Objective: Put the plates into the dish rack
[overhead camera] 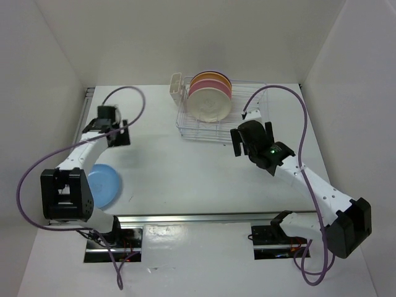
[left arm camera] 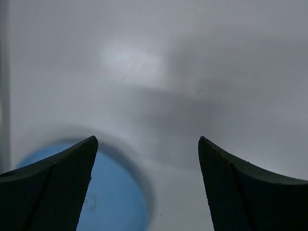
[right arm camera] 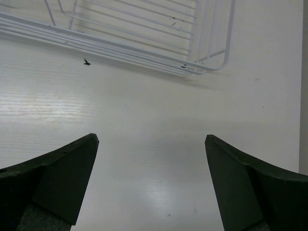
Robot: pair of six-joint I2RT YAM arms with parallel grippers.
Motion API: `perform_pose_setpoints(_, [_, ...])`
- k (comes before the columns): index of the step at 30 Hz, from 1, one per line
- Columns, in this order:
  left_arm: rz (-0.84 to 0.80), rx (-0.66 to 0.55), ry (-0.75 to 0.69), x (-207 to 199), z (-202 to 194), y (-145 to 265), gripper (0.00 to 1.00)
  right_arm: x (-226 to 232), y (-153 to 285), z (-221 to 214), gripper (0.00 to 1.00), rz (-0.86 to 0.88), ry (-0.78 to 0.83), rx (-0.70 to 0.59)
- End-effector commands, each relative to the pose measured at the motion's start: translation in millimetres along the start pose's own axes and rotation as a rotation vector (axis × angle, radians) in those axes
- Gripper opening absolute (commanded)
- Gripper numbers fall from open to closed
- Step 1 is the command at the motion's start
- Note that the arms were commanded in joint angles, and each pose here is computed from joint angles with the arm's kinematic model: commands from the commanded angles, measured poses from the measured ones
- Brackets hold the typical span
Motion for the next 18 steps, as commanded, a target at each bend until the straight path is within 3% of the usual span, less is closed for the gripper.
perform_pose_setpoints(1, [-0.040,0.326,0.335,48,-61,11,0.90,-7,15,24,1.00,0.032,-0.069,-0.118])
perform_pose_setpoints(3, [-0.007,0.313,0.405,76,-59,11,0.87,-10,20,20,1.00,0.033,-0.077,-0.131])
perform_pose_setpoints(6, [0.165,0.305,0.384,107,-64,16,0.89,-15,27,14,1.00,0.032,-0.079,-0.150])
perform_pose_setpoints(9, [0.138,0.291,0.425,108,-64,15,0.89,-16,30,9,1.00,0.032,-0.083,-0.157])
perform_pose_setpoints(12, [0.245,0.326,0.431,124,-81,8,0.89,-20,35,9,1.00,0.032,-0.089,-0.167])
perform_pose_setpoints(18, [0.282,0.368,0.488,137,-90,-9,0.89,-23,39,3,1.00,0.021,-0.093,-0.172])
Point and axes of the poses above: each gripper's point midway between its finger pads, its own y axis back along the fingers, its own x axis along the line the jaws close on, z = x × y, the point moved 7 cm from there along y, back along the fingers, and after that the axes turned 9 degrees about y, right-handed, at the moved point
